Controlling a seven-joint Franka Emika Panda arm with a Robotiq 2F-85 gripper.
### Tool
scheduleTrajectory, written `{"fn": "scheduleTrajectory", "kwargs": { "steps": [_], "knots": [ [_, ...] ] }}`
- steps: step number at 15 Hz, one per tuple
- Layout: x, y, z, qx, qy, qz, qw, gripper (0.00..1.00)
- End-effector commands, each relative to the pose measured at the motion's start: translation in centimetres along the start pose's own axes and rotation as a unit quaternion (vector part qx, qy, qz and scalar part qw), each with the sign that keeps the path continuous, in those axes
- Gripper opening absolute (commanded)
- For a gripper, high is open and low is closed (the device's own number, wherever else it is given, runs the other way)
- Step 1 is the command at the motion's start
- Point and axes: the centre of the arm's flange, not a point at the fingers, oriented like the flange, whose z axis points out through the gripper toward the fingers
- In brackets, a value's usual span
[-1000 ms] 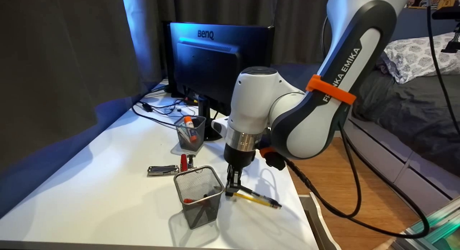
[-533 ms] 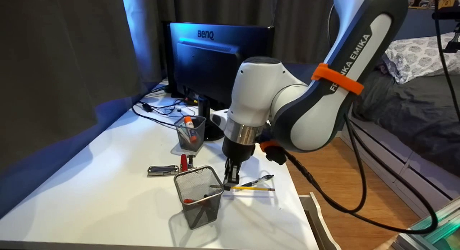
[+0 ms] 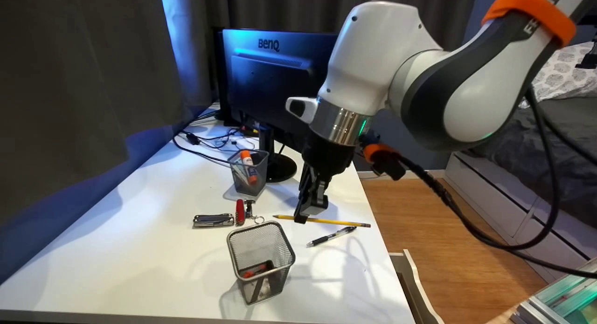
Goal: Pick up the yellow pencil and put it in the gray pencil holder
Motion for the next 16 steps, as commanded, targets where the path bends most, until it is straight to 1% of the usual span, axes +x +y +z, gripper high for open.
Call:
{"fn": "scheduleTrajectory", "kwargs": {
  "steps": [1,2,3,5,7,9,11,12,14,16],
  "knots": [
    [-2.6,-0.4,-4.5,-0.009,0.007,0.002,0.9999,0.02],
    [-2.9,-0.2,-4.9,-0.017,0.005,0.01,0.9998,0.02],
    [-3.1,0.0,-5.1,-0.019,0.012,0.013,0.9997,0.02],
    [-2.9,0.4,-5.9,-0.025,0.04,-0.003,0.9989,0.02],
    [-1.8,0.2,-7.4,-0.034,0.094,-0.027,0.9946,0.02],
    [-0.8,-0.3,-9.0,-0.034,0.153,-0.043,0.9867,0.02],
    [-0.2,-1.0,-10.3,-0.034,0.21,-0.058,0.9755,0.02],
    [0.1,-1.4,-10.7,-0.03,0.24,-0.06,0.9684,0.02],
    [0.5,-1.9,-10.5,-0.016,0.299,-0.06,0.9523,0.02],
    [0.6,-2.3,-9.8,0.0,0.352,-0.063,0.9338,0.02]
  ]
}}
